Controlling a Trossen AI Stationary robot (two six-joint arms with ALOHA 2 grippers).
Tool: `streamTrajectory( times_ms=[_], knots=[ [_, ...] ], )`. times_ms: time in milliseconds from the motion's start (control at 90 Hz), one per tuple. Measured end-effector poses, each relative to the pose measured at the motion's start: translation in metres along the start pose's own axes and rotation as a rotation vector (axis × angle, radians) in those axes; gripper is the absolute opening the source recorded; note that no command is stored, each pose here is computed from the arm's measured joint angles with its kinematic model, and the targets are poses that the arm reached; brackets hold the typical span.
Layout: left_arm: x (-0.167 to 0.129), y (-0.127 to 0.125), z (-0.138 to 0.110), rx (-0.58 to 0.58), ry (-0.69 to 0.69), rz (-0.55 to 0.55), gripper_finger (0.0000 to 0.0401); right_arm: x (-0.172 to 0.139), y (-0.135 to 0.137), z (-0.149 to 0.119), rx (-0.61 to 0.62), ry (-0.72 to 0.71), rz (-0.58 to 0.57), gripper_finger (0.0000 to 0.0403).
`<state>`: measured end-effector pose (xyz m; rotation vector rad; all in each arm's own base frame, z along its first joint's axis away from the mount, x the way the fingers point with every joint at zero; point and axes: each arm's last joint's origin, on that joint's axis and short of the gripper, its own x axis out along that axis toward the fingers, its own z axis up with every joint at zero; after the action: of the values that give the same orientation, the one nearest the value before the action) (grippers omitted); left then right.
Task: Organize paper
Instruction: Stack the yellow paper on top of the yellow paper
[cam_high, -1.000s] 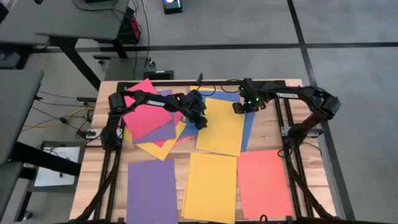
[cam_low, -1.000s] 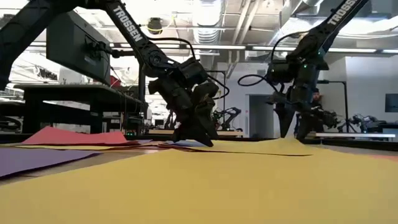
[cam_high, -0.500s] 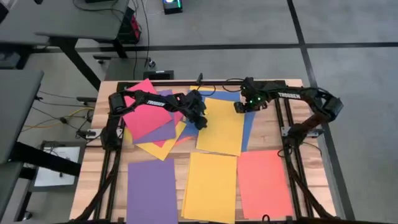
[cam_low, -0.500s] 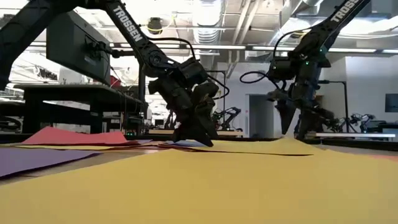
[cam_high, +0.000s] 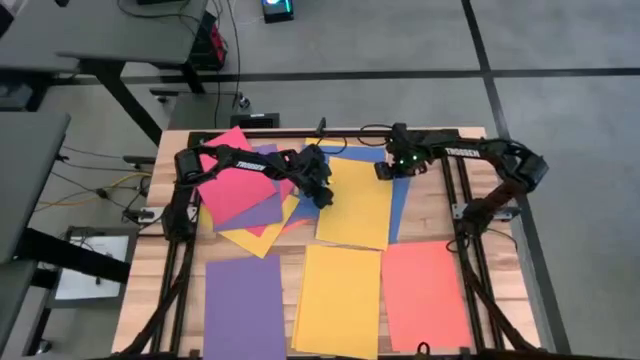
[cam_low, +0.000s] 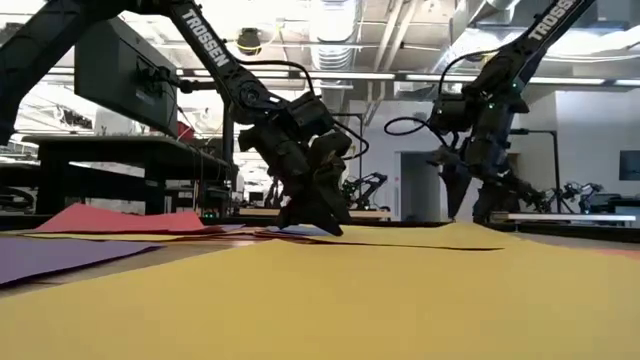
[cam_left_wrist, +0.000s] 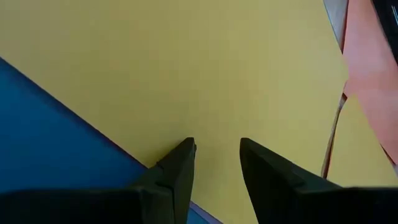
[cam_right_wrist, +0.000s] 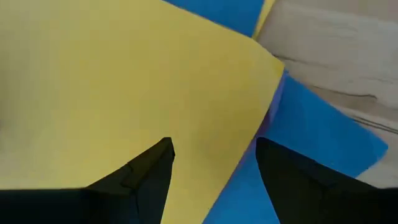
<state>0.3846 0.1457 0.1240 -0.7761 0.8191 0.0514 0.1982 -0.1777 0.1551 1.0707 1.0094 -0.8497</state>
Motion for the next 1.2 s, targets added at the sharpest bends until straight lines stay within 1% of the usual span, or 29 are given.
streamTrajectory(
  times_ms=[456,733,811,889,978,1044,1122,1200],
  knots=[
    [0.0,0.0,0.0,0.0,0.0,0.0,0.0113,-0.008,0.008,-0.002,-0.008,-0.007,0.091,0.0218],
    [0.0,0.0,0.0,0.0,-0.001,0.0,0.0113,-0.006,0.017,-0.004,-0.13,-0.037,0.132,0.0218],
    [0.0,0.0,0.0,0.0,-0.001,0.0,0.0113,-0.002,0.015,-0.006,-0.129,-0.05,0.142,0.0218],
    [0.0,0.0,0.0,0.0,-0.001,0.0,0.0113,0.004,0.012,-0.009,-0.1,-0.057,0.149,0.0215],
    [0.0,0.0,0.0,0.0,-0.001,0.0,0.0113,0.008,0.009,-0.012,-0.086,-0.06,0.152,0.02],
    [0.0,0.0,0.0,0.0,-0.001,0.0,0.0113,0.012,0.006,-0.015,-0.085,-0.063,0.154,0.0179],
    [0.0,0.0,0.0,0.0,-0.001,0.0,0.0113,0.015,0.004,-0.018,-0.087,-0.059,0.153,0.0144],
    [0.0,0.0,0.0,0.002,-0.002,0.0,0.0113,0.016,0.004,-0.02,-0.092,-0.054,0.151,0.0098]
  ],
)
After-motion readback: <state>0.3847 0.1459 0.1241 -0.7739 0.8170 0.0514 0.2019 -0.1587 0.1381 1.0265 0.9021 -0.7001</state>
